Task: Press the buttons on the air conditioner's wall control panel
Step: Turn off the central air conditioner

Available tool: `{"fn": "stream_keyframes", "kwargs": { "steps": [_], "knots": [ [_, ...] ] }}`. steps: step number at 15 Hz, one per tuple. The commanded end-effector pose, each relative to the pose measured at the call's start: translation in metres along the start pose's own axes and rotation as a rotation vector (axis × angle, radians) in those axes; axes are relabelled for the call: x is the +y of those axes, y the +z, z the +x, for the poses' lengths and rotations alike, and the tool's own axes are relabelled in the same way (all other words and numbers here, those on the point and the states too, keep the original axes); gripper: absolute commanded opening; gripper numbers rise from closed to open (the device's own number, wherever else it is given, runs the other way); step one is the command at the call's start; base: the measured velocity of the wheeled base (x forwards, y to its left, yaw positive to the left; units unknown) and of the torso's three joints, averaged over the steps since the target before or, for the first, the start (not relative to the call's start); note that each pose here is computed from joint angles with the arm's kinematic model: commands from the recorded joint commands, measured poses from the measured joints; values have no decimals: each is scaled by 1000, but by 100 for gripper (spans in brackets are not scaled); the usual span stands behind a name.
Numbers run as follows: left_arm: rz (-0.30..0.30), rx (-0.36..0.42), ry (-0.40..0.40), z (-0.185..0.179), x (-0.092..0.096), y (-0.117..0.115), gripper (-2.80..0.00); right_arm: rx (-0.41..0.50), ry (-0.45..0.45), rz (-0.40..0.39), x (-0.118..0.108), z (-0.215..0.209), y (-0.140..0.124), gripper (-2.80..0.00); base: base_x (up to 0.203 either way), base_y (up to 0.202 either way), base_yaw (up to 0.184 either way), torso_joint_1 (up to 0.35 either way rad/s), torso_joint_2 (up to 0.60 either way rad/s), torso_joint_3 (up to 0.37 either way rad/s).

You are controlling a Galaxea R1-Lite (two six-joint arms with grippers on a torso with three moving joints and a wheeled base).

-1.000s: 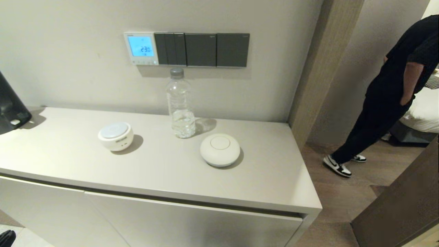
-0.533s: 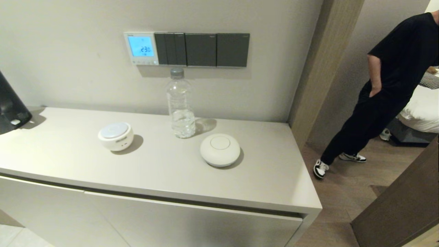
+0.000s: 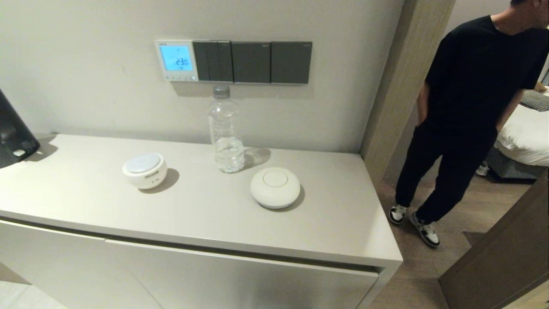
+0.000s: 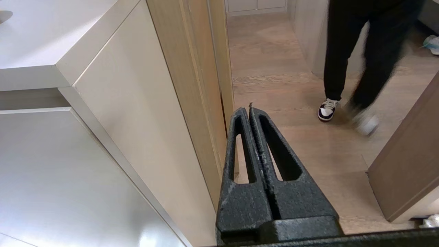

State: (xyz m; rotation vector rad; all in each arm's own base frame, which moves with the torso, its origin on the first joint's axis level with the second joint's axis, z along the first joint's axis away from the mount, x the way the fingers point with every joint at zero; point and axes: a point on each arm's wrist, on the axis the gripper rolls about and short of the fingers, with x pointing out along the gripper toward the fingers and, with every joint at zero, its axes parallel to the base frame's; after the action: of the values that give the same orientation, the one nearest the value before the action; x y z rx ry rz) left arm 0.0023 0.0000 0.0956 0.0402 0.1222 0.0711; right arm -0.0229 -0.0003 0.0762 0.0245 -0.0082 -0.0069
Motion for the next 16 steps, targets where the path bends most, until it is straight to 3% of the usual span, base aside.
{"fn": "stream_keyframes", "kwargs": {
  "steps": [1, 9, 16],
  "knots": [
    [2, 7, -27, 0, -1, -1, -280, 4, 1, 0, 0, 0, -1, -280, 0, 0, 0, 0, 0, 0],
    [18, 30, -90, -8, -1, -15, -280, 4, 1, 0, 0, 0, -1, -280, 0, 0, 0, 0, 0, 0],
    [23, -33, -81, -17, 0, -22, -280, 4, 1, 0, 0, 0, -1, -280, 0, 0, 0, 0, 0, 0]
  ]
}}
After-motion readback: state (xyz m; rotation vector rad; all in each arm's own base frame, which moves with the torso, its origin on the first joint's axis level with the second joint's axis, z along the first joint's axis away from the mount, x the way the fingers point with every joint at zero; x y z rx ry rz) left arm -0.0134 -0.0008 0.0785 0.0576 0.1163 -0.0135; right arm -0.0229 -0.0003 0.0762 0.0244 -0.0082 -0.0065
